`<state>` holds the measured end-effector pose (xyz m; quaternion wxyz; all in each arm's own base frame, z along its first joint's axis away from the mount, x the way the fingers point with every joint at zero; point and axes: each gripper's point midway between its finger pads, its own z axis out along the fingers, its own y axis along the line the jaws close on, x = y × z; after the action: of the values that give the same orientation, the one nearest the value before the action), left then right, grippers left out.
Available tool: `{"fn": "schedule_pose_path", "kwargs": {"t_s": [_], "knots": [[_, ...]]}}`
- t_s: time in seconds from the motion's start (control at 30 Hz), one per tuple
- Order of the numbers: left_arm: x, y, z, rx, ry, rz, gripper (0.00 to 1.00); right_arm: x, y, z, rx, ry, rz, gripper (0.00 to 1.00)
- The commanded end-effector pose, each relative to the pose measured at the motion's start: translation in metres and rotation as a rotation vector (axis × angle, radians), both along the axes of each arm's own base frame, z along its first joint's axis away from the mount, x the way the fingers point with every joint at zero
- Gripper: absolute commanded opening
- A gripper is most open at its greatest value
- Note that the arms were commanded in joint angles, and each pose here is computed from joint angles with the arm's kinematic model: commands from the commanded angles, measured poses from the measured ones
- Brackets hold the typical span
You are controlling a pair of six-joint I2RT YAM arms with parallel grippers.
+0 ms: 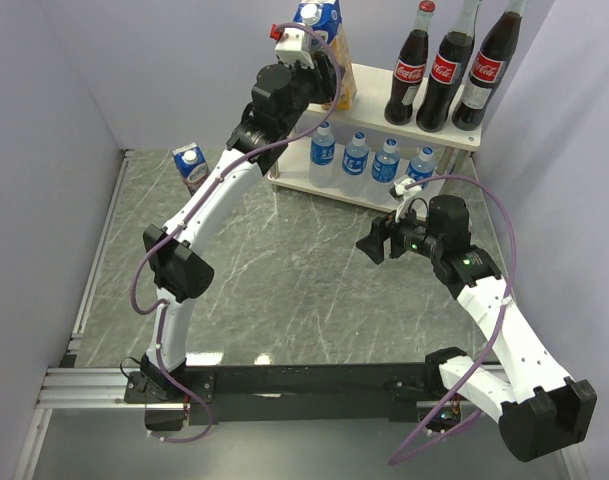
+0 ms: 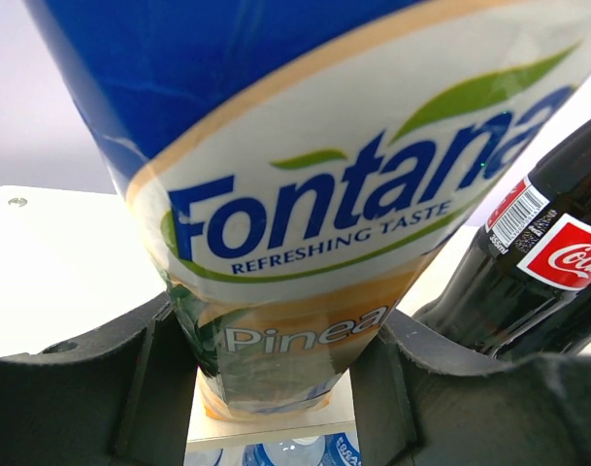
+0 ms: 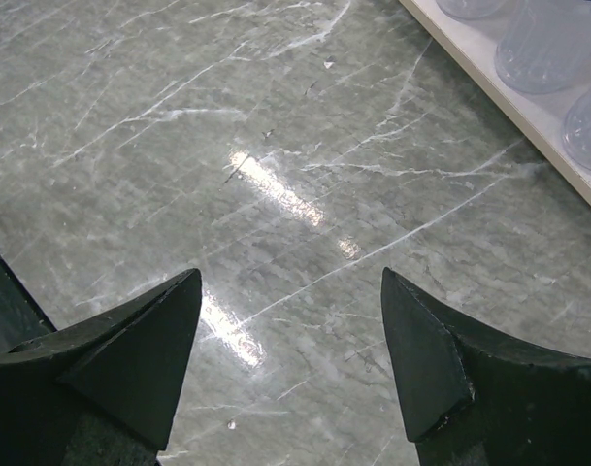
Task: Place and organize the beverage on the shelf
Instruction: Place the drink on the shelf.
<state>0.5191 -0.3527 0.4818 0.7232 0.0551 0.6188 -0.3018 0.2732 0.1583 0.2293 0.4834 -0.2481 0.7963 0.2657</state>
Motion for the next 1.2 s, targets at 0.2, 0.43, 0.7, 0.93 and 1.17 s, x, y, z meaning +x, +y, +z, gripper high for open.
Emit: {"fn": "schedule_pose_path", "kwargs": {"t_s": [0.2, 0.43, 0.7, 0.93, 1.17], "knots": [[-0.068, 0.042, 0.165, -0.272, -0.415, -0.029, 0.37, 0.002, 0.002, 0.006, 0.019, -0.022, 0.007, 0.8], [-0.062, 0.033, 0.153, -0.244, -0.395, -0.045, 0.4, 0.002, 0.002, 0.006, 0.02, -0.017, 0.006, 0.8], [-0.056, 0.028, 0.144, -0.218, -0.377, -0.048, 0.42, 0.002, 0.002, 0.006, 0.02, -0.017, 0.008, 0.8], [-0.054, 0.024, 0.139, -0.203, -0.368, -0.054, 0.46, 0.002, 0.003, 0.005, 0.02, -0.016, 0.009, 0.8], [-0.051, 0.021, 0.133, -0.182, -0.361, -0.061, 0.5, 0.002, 0.002, 0.005, 0.02, -0.014, 0.008, 0.8]]}}
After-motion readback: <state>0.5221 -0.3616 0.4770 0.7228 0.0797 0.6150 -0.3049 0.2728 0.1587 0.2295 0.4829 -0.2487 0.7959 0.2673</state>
